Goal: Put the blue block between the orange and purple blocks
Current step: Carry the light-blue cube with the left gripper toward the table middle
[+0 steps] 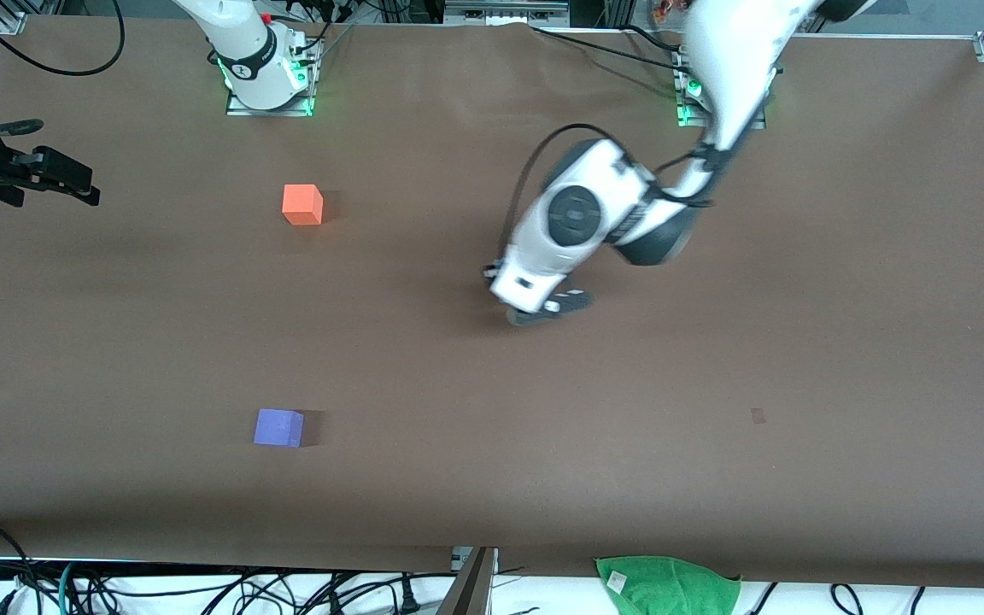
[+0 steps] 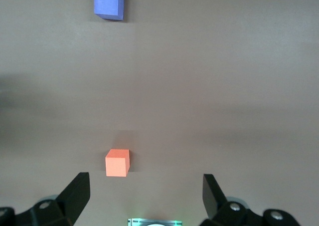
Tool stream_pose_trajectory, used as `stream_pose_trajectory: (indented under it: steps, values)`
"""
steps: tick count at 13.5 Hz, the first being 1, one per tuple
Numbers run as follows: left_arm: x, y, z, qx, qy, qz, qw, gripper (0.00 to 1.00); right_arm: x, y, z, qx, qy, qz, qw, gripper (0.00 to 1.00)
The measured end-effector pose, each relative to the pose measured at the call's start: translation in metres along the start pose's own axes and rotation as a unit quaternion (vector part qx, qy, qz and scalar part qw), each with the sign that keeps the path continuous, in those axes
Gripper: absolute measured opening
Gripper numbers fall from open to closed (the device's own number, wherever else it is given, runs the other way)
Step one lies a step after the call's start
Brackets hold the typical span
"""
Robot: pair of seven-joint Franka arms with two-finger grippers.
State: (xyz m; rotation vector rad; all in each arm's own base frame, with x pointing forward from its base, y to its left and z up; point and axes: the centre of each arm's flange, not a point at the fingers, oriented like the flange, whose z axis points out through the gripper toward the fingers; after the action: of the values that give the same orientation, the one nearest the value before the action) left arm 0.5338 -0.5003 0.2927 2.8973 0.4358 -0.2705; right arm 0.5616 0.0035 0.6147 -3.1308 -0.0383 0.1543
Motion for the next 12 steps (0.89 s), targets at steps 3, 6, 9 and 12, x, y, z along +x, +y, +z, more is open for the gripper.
stream_pose_trajectory:
  steps: [3, 6, 9, 12]
  values:
    - [-0.036, 0.040, 0.066, -0.019, 0.040, 0.010, 0.999, 0.60, 0.000, 0.000, 0.000, 0.000, 0.001, 0.000, 1.000, 1.00]
    - [-0.049, 0.050, 0.109, 0.011, 0.083, 0.018, 0.996, 0.60, 0.001, 0.001, 0.000, 0.000, 0.003, 0.001, 1.000, 1.00]
    - [-0.048, 0.052, 0.112, 0.014, 0.091, 0.019, 0.996, 0.60, 0.006, 0.001, 0.008, 0.000, -0.004, 0.001, 1.000, 1.00]
    - [-0.045, 0.050, 0.115, 0.023, 0.101, 0.031, 0.994, 0.74, 0.010, 0.000, 0.015, 0.000, -0.010, 0.000, 1.000, 1.00]
